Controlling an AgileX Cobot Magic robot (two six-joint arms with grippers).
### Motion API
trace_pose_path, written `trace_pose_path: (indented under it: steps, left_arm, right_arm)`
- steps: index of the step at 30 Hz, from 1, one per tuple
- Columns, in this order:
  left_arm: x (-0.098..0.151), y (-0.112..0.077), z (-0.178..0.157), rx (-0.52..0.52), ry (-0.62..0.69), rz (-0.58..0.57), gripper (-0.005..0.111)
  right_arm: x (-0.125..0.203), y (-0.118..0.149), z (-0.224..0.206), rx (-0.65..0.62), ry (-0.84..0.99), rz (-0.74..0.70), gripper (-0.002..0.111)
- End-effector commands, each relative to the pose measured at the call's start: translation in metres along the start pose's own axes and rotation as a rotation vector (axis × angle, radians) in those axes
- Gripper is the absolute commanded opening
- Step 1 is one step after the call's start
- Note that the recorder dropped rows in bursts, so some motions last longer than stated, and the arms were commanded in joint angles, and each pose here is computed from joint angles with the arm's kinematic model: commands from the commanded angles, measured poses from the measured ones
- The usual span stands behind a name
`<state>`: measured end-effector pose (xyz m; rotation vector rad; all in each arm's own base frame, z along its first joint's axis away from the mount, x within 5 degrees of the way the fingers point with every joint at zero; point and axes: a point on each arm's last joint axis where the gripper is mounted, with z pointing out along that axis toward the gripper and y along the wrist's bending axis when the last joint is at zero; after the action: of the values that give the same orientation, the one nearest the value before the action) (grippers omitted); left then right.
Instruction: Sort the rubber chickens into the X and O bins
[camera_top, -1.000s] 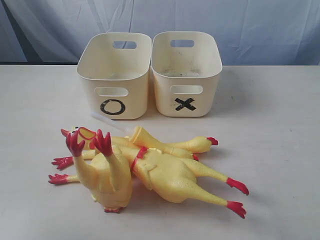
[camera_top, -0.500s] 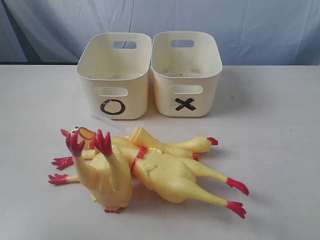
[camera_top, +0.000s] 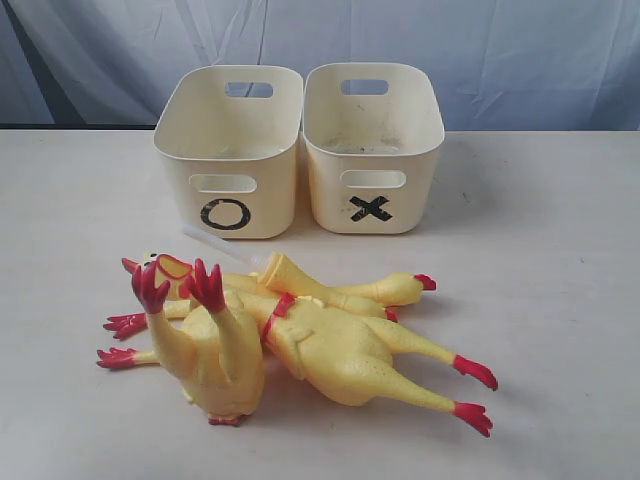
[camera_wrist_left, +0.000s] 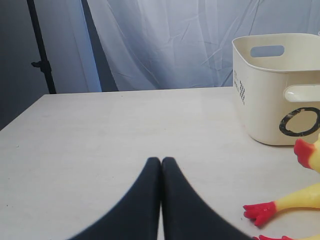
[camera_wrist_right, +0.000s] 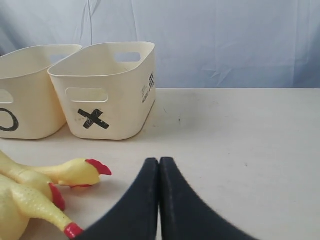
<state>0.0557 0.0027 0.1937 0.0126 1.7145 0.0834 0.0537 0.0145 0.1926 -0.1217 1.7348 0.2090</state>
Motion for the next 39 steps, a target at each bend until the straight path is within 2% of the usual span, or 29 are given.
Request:
trace_pose_path:
  steps: [1, 7, 16, 22, 30, 31, 33, 37, 39]
  left_arm:
    - [0.001, 0.0, 0.0, 0.0, 0.0, 0.0, 0.0]
    - [0.001, 0.0, 0.0, 0.0, 0.0, 0.0, 0.0]
    - [0.001, 0.0, 0.0, 0.0, -0.01, 0.0, 0.0]
    - [-0.016, 0.0, -0.002, 0.014, -0.196, -0.196, 0.0]
    - [-0.031, 0.005, -0.006, -0.013, -0.369, -0.215, 0.0]
    - [-0.033, 0.005, -0.007, -0.011, -0.388, -0.238, 0.0]
    - [-0.035, 0.006, -0.008, 0.013, -0.423, -0.379, 0.0]
    - [-0.043, 0.008, -0.012, 0.124, -0.526, -0.8, 0.0]
    - [-0.046, 0.008, -0.014, 0.14, -0.557, -0.793, 0.0]
  right_arm:
    - [0.001, 0.0, 0.0, -0.002, -0.012, 0.013, -0.001]
    - [0.0, 0.003, 0.0, -0.037, -0.021, 0.152, -0.001]
    - [0.0, 0.003, 0.0, -0.038, -0.022, 0.155, -0.001]
    - [0.0, 0.003, 0.0, -0.038, -0.022, 0.155, -0.001]
    - [0.0, 0.003, 0.0, -0.038, -0.022, 0.155, -0.001]
    - [0.0, 0.003, 0.0, -0.038, -0.022, 0.155, -0.001]
    - [0.0, 0.003, 0.0, -0.038, -0.022, 0.155, -0.001]
    - [0.0, 0.003, 0.0, -0.038, -0.022, 0.155, -0.001]
    - [0.0, 0.003, 0.0, -0.038, -0.022, 0.155, -0.001]
